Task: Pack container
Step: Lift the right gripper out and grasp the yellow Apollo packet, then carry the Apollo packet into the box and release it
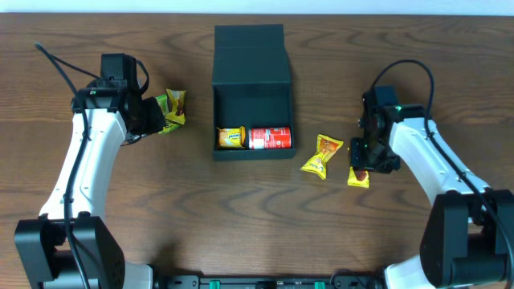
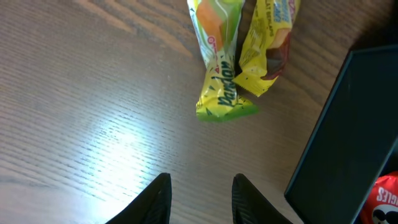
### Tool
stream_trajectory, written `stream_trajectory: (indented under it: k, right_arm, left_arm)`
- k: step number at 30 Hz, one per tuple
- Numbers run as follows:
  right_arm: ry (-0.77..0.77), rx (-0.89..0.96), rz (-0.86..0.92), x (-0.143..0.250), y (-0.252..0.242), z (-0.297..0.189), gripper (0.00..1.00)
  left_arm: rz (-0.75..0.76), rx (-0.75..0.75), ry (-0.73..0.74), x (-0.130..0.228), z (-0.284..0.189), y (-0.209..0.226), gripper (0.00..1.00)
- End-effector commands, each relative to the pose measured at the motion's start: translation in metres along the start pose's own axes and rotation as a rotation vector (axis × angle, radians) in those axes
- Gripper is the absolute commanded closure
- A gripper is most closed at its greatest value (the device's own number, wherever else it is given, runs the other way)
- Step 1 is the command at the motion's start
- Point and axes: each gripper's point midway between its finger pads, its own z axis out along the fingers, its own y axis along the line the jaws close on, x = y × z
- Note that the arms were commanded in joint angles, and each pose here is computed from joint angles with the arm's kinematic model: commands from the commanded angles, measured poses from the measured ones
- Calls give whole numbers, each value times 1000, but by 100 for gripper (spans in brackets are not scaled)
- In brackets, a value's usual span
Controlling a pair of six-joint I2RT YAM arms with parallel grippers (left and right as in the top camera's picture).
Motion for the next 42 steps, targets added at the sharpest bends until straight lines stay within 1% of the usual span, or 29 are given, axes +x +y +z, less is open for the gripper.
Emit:
stream_trajectory:
  k: [1, 3, 8, 13, 18, 20, 21, 24, 27, 29, 32, 34, 38, 42]
  right_arm:
    - [-5, -20, 21, 5, 3, 8, 66]
    - [-14, -19, 21, 4, 2, 12, 67]
    - [-64, 39, 28, -6, -7, 12, 65]
    - [-103, 40, 31, -15, -7, 13, 65]
    - [-97, 41, 30, -16, -6, 19, 65]
    - [-79, 43, 32, -14, -6, 25, 72]
    - [-68, 43, 32, -13, -6, 28, 73]
    - [-42, 50, 33, -11, -6, 35, 86]
    - [-48, 49, 42, -12, -6, 35, 96]
    - [-51, 48, 47, -13, -6, 35, 98]
    - [-63, 46, 53, -18, -5, 30, 98]
    - [-89, 39, 55, -31, -2, 17, 98]
    - [-179, 14, 48, -67, 8, -31, 98]
    - [-360, -32, -41, -113, 35, -96, 99]
  left_arm:
    - [-7, 2, 0, 0, 1, 1, 66]
    - [-7, 3, -3, -1, 1, 0, 66]
    - [-7, 5, -8, -2, 1, 0, 66]
    - [-7, 5, -9, -2, 1, 0, 66]
    - [-7, 6, -13, -3, 1, 0, 66]
    - [-7, 9, -20, -5, 1, -1, 66]
    - [-7, 9, -21, -5, 1, -1, 66]
    - [-7, 10, -24, -6, 1, -1, 66]
    - [-6, 10, -24, -6, 1, -1, 66]
    - [-6, 11, -25, -6, 1, -1, 66]
    - [-6, 11, -27, -7, 1, -2, 66]
    - [-6, 12, -28, -7, 1, -2, 66]
    - [-6, 13, -31, -8, 1, -2, 66]
    - [-7, 13, -31, -8, 1, -2, 66]
